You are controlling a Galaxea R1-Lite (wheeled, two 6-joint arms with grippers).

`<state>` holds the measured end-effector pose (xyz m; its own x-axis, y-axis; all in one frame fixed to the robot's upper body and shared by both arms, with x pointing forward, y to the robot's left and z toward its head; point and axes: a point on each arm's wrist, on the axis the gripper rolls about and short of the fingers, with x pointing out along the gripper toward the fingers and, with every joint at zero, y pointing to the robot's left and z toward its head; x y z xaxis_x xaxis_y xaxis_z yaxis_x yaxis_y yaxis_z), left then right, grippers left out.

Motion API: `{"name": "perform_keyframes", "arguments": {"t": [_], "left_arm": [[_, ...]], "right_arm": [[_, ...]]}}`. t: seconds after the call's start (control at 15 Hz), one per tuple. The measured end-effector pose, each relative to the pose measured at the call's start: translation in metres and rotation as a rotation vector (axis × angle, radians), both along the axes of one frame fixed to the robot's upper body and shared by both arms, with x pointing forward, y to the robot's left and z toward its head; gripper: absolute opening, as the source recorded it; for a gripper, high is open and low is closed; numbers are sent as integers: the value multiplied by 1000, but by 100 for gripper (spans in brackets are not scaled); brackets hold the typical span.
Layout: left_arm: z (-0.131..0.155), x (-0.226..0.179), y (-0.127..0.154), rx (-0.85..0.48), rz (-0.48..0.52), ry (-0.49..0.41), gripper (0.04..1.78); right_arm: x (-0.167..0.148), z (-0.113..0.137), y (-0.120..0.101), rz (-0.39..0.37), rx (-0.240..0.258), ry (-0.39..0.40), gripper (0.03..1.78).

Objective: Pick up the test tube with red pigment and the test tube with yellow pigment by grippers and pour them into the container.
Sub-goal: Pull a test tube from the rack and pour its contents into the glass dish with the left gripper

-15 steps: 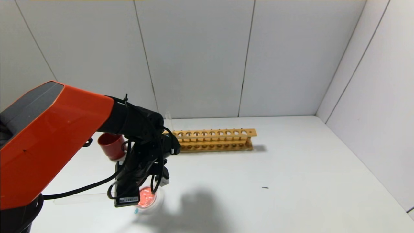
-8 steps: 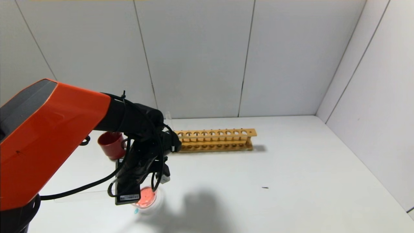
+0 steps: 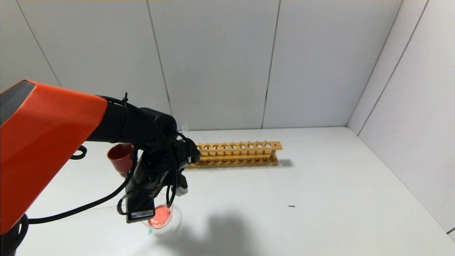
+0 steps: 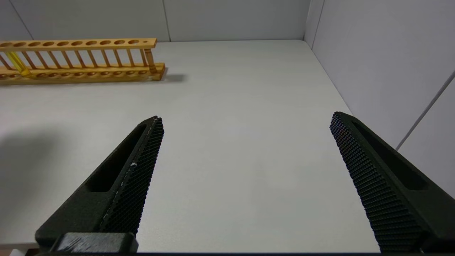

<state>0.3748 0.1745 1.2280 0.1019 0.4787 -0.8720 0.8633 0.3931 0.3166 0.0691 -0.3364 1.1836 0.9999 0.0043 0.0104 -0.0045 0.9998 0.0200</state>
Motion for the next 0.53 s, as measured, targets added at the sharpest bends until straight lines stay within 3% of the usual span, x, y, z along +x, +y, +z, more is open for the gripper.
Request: {"name": "perform_keyframes", "arguments": {"t": [0.53], "left_arm": [[-2, -6, 5, 13, 14, -5, 31]], "right_arm": [[0, 0, 0, 0, 0, 0, 171]]}}
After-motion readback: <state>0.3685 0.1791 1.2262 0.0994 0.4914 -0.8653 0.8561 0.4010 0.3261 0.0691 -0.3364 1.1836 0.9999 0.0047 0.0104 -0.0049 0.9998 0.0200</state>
